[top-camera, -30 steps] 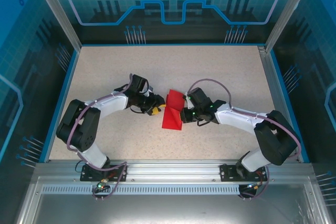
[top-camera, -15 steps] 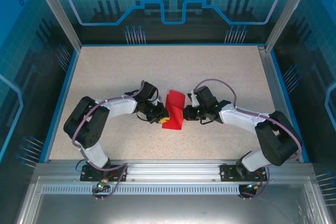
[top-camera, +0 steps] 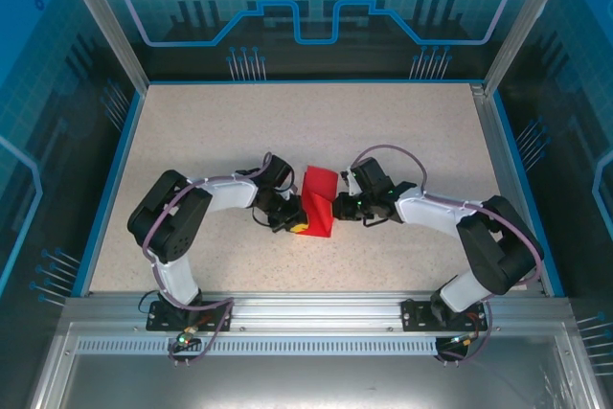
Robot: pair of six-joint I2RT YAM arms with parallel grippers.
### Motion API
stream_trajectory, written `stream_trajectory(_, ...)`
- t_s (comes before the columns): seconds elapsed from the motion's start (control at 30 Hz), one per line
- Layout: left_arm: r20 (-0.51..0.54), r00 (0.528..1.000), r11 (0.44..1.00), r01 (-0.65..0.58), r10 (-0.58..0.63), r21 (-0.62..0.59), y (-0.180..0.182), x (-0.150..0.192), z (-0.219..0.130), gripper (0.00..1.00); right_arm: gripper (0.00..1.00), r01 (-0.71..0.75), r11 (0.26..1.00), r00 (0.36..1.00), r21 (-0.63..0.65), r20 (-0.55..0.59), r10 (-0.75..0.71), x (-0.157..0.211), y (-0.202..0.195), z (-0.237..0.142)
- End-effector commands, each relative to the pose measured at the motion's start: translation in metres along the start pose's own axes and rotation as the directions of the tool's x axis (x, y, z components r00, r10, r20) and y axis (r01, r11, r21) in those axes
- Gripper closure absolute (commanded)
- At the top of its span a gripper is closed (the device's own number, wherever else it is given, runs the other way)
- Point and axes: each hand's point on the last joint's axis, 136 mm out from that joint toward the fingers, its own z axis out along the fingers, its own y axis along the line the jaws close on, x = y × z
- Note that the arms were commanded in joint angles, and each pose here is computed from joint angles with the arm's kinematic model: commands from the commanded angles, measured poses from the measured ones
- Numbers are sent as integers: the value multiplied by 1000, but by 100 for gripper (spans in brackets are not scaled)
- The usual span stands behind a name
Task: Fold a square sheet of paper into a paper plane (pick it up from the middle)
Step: Fold the triangle a second time at the center of the table.
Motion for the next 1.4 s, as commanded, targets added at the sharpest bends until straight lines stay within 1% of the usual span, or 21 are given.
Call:
stream_trajectory(0.0, 26, 1000, 987, 7, -3, -161, 31, -3, 2, 93, 90, 6, 999, 1000, -48, 14, -5, -11, 15, 2)
stream_trajectory(0.23, 70, 997, 972, 5, 11, -234, 43, -16, -13, 93, 90, 26, 996, 1000, -80, -11, -27, -15, 29, 14)
stream_trajectory(0.3, 73, 997, 976, 5, 11, -220, 43, -17, -15, 92, 90, 25, 997, 999, -75, -31, -27, -11, 28, 18)
stream_trajectory(0.33, 72, 997, 980, 3, 11, -199, 40, -18, -15, 91, 90, 33, 996, 999, -85, -18, -35, -18, 35, 18)
stream_trajectory(0.43, 55, 998, 989, -19, 27, -147, 28, -17, -13, 90, 90, 29, 997, 999, -73, -16, -30, -21, 34, 20)
stream_trajectory(0.57, 43, 998, 992, -41, 47, -118, 20, -16, -14, 87, 90, 24, 999, 999, -33, -24, -25, -22, 28, 23)
stream_trajectory(0.93, 36, 998, 993, -42, 47, -113, 19, -15, -13, 87, 91, 37, 999, 995, 19, -92, -35, -11, 21, 38)
stream_trajectory(1.07, 34, 998, 993, -45, 49, -113, 19, -15, -13, 87, 91, 54, 995, 991, 83, -128, -43, -6, 14, 38)
stream_trajectory(1.37, 32, 998, 993, -48, 52, -111, 17, -16, -13, 87, 90, 85, 984, 986, 159, -154, -61, -3, 7, 40)
